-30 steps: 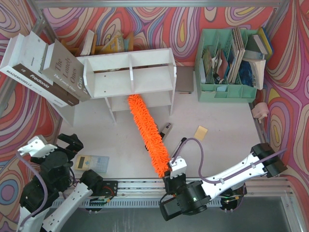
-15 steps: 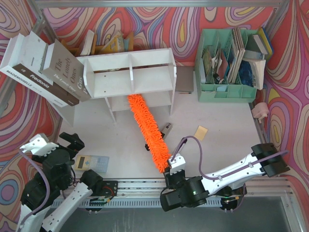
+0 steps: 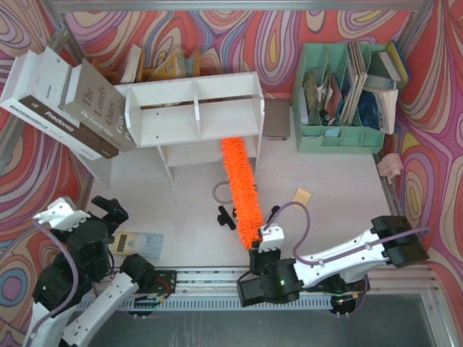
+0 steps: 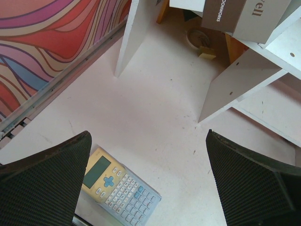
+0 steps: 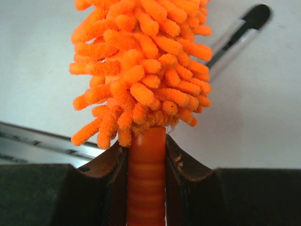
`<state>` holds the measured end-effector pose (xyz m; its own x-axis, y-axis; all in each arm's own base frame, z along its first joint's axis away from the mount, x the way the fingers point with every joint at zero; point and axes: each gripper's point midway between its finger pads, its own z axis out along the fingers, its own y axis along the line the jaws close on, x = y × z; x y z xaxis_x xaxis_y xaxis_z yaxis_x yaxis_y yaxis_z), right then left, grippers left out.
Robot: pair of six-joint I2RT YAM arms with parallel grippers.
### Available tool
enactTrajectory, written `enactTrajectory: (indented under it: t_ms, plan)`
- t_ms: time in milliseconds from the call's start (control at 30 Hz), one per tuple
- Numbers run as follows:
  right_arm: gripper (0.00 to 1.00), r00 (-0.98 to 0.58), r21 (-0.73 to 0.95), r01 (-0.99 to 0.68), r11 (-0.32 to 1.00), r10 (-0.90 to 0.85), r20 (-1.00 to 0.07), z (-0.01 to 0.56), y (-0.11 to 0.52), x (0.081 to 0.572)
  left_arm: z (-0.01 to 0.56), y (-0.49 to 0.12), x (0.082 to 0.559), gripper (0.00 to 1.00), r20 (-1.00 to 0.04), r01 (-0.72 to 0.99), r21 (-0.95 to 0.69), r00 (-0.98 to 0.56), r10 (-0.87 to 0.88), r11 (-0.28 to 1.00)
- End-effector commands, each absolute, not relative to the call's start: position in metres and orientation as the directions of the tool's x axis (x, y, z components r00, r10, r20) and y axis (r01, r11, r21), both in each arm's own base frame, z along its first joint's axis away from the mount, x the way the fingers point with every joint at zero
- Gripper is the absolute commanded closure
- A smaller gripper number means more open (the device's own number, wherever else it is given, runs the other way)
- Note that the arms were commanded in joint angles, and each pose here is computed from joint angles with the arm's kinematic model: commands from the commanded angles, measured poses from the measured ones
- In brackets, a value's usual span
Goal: Dust the bookshelf with a duster
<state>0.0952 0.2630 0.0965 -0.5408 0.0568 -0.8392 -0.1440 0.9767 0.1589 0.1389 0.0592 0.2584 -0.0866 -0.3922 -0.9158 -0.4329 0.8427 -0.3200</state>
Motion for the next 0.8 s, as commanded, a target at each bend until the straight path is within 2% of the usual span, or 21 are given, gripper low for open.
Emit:
enactTrajectory:
  t_ms: [0,100,333,433,667,767]
  plan:
    - [1.0,-0.476,0.188,0.135,0.973,0.23,-0.849,0.102,0.202,0.11,0.256,0.061,0.139,0.02,-0.923,-0.44,-0.299,-0.092,-0.374,0.847]
    - [1.0,-0.466,0.158,0.174,0.972,0.223,-0.856,0.1,0.195,0.111,0.256,0.062,0.139,0.02,-0.922,-0.441,-0.304,-0.086,-0.377,0.845]
    - [1.0,-0.501,0.046,-0.141,0.989,-0.031,-0.865,0.1,0.263,0.109,0.257,0.062,0.138,0.02,-0.922,-0.442,-0.305,-0.086,-0.378,0.843]
    - [1.0,-0.526,0.12,-0.306,0.945,-0.063,-0.848,0.098,0.305,0.103,0.257,0.063,0.137,0.02,-0.921,-0.442,-0.311,-0.078,-0.381,0.841]
    - [1.0,-0.49,0.13,-0.462,0.878,-0.13,-0.862,0.102,0.336,0.102,0.256,0.065,0.135,0.02,-0.919,-0.447,-0.319,-0.07,-0.388,0.836]
    - [1.0,-0.472,0.092,-0.476,0.874,-0.165,-0.866,0.101,0.344,0.103,0.257,0.067,0.134,0.02,-0.917,-0.447,-0.327,-0.062,-0.393,0.833]
